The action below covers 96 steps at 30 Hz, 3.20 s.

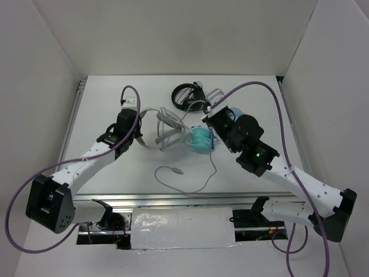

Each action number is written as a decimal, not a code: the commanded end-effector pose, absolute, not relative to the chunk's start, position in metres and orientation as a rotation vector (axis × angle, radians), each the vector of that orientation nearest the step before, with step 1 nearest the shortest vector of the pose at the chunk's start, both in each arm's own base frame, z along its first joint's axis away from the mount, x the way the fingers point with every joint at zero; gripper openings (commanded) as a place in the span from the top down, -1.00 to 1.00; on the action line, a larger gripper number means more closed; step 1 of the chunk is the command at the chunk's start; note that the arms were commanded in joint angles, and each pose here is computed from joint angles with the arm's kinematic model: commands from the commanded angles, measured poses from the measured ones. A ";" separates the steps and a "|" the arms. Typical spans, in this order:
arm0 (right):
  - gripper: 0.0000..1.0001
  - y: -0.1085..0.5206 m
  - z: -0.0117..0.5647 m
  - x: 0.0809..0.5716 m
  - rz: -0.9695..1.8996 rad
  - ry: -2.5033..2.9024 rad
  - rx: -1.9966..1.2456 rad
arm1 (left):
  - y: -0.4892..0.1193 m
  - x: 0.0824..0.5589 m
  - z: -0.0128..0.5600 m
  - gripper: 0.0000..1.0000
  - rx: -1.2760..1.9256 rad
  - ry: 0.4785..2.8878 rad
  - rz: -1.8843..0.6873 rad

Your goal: Wrap the headphones

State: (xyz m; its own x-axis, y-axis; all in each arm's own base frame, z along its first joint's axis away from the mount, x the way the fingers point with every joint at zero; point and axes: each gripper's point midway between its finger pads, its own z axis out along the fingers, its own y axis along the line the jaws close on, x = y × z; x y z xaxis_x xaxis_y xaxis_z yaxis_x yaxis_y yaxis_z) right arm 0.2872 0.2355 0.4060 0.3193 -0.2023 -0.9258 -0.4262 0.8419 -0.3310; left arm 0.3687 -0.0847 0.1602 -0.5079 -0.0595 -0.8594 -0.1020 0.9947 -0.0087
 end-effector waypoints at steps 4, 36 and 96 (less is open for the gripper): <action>1.00 0.216 0.460 0.328 0.014 1.124 -0.684 | -0.158 0.311 0.189 1.00 0.204 1.939 -0.305; 0.38 0.356 0.249 0.376 0.945 1.389 -1.019 | -0.154 0.249 0.501 1.00 0.127 1.375 -0.520; 1.00 0.239 0.480 0.259 -0.001 1.055 -0.564 | -0.009 0.372 0.175 1.00 -0.649 2.013 0.433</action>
State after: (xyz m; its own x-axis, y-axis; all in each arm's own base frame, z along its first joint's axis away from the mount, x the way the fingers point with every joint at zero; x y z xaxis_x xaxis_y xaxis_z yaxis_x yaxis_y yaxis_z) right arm 0.2561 0.2599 0.4311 0.4249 -0.2230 -0.8773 -0.3694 0.8421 -0.3929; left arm 0.3520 0.0100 0.1548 -0.5194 -0.2762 -0.8086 -0.5963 0.7950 0.1115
